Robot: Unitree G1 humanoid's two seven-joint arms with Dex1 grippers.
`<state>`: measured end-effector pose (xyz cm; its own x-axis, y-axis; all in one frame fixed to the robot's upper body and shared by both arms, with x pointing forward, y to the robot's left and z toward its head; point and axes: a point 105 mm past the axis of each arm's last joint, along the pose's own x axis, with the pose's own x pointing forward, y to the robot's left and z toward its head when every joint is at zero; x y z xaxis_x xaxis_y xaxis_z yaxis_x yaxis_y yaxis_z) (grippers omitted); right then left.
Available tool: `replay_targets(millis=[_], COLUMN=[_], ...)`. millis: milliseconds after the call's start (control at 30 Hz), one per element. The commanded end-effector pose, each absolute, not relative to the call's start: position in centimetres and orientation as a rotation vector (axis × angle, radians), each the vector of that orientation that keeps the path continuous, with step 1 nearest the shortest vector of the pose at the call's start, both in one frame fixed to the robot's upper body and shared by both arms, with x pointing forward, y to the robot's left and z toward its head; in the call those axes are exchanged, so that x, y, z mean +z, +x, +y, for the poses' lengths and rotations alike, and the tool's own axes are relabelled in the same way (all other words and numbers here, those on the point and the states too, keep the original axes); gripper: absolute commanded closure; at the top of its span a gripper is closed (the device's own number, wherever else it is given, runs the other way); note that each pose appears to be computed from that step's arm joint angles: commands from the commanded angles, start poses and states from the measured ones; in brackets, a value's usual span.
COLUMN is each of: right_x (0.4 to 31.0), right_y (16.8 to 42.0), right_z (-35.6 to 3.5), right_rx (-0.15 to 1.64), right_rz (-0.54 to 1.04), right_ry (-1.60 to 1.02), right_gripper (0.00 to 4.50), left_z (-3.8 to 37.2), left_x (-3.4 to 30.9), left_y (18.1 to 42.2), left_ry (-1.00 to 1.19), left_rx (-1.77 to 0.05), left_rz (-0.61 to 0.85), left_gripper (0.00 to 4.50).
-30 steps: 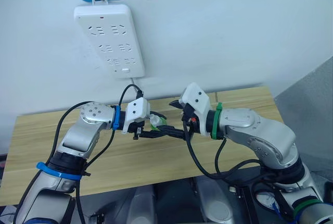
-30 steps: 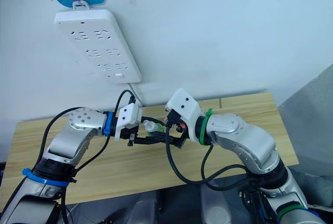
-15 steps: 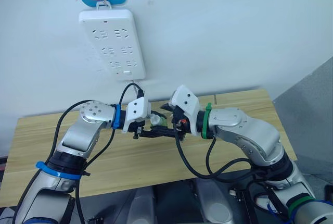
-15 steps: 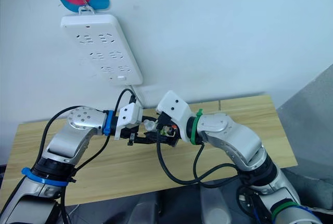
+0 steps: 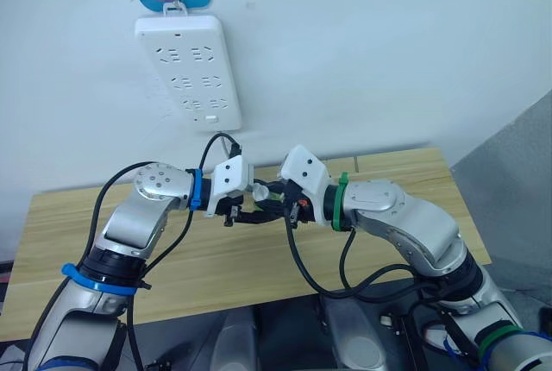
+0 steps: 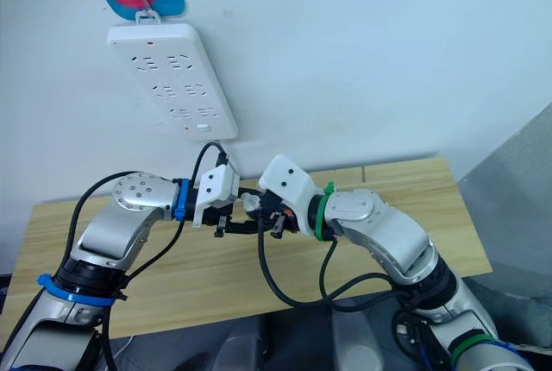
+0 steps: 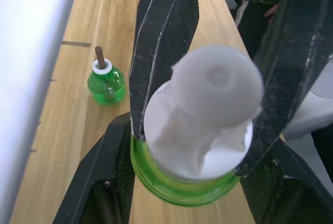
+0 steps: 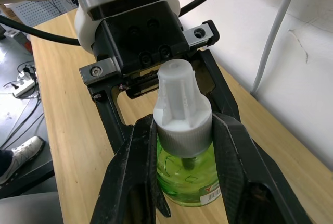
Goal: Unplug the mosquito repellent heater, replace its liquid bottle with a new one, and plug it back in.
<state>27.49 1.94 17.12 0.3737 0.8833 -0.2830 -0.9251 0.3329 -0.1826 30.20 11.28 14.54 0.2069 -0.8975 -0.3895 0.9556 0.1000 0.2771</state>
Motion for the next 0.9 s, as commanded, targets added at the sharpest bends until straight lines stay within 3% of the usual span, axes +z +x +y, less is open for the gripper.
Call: replay_targets(millis=[33, 267, 667, 900], right_x=[18.2, 18.5, 20.2, 21.1], right_y=[26.8, 26.8, 27.2, 26.7], right_z=[2.2, 1.7, 0.4, -0.6], right_rx=[1.210, 1.204, 1.170, 1.203], right_rz=[0.076, 0.065, 0.033, 0.021], right_ry=[-0.312, -0.294, -0.143, -0.080], right_gripper=[3.38, 3.38, 3.38, 3.38], left_z=[11.0, 12.1, 13.0, 11.8], left_x=[16.8, 16.1, 16.2, 18.4], left_y=[29.8, 29.7, 29.5, 29.4], left_ry=[0.455, 0.455, 0.195, 0.115], left_rx=[-1.371, -1.364, -1.283, -1.314], left_rz=[0.020, 0.037, 0.058, 0.044], left_gripper=[2.23, 0.06, 0.00, 0.00])
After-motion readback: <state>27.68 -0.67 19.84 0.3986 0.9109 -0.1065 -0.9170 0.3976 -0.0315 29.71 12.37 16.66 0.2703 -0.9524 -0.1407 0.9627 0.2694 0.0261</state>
